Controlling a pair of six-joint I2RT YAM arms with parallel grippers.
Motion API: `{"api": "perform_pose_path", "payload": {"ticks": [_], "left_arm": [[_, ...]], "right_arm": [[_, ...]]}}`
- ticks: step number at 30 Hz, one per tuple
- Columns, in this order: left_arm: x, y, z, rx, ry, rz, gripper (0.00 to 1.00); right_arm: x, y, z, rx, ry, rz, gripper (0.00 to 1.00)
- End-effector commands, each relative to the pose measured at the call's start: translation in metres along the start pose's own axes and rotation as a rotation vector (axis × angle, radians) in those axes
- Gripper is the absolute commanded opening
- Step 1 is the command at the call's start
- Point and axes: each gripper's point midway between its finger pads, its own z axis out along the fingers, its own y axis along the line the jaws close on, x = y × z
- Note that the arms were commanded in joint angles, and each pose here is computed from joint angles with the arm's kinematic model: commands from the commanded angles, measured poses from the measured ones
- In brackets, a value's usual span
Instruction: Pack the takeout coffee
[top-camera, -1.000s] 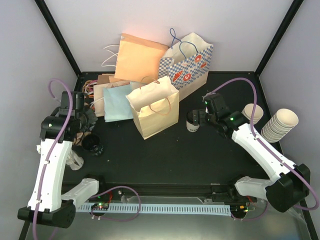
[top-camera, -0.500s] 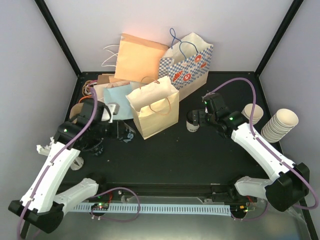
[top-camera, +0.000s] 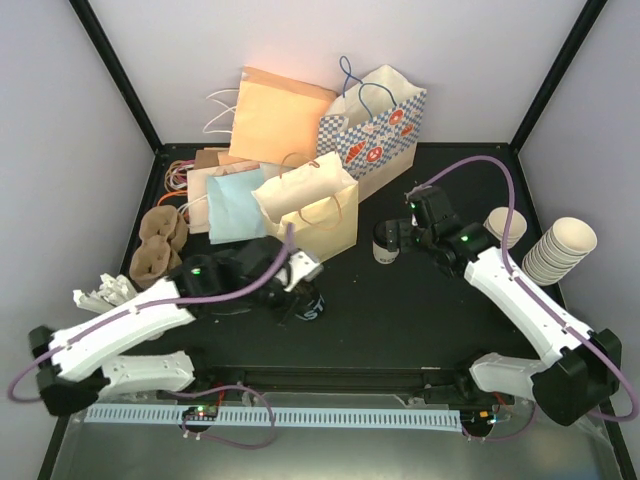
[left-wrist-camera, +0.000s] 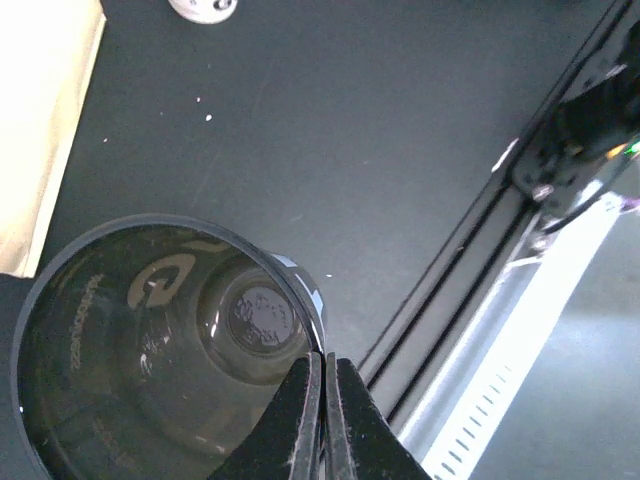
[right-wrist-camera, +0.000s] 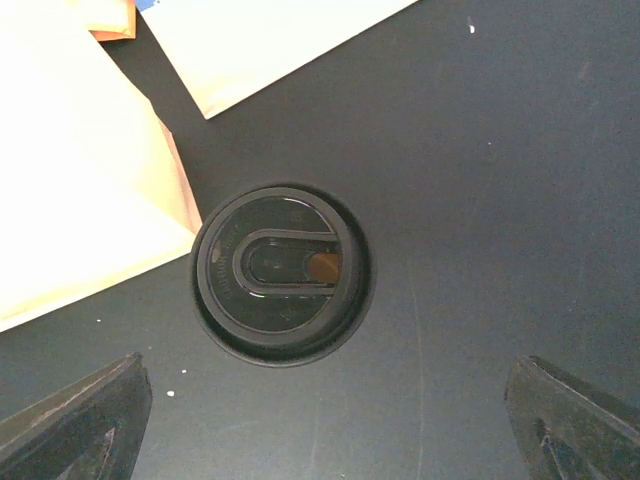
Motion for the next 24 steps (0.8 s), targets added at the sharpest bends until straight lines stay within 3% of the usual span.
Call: {"api": "perform_pose_path", "payload": {"ticks": [1,11,16,24], "left_arm": [[-0.016,0.003,0.039,-0.178,-0.012,0.157,0.01],[-0.048,-0.01,0.111,-0.329,-0.014,0.376,0.02],[-0.049,-0.017,0.14,-0.306,0.044,0.441,0.02],[-0.051,-0.028,0.157,-0.247,0.04,0.461,0.02]], "right_arm": [[-0.013,-0.002,-0.018,-0.008,-0.048,0.02,0.99],[-0.007,-0.029,-0.034,0.114,-0.068,0.068,0.99],[-0.002,-0.058,-0.038,0.269,-0.042,0.089,1.0],[-0.005,-0.071,-0.057,0.302,-0.11,0.202,1.0]]}}
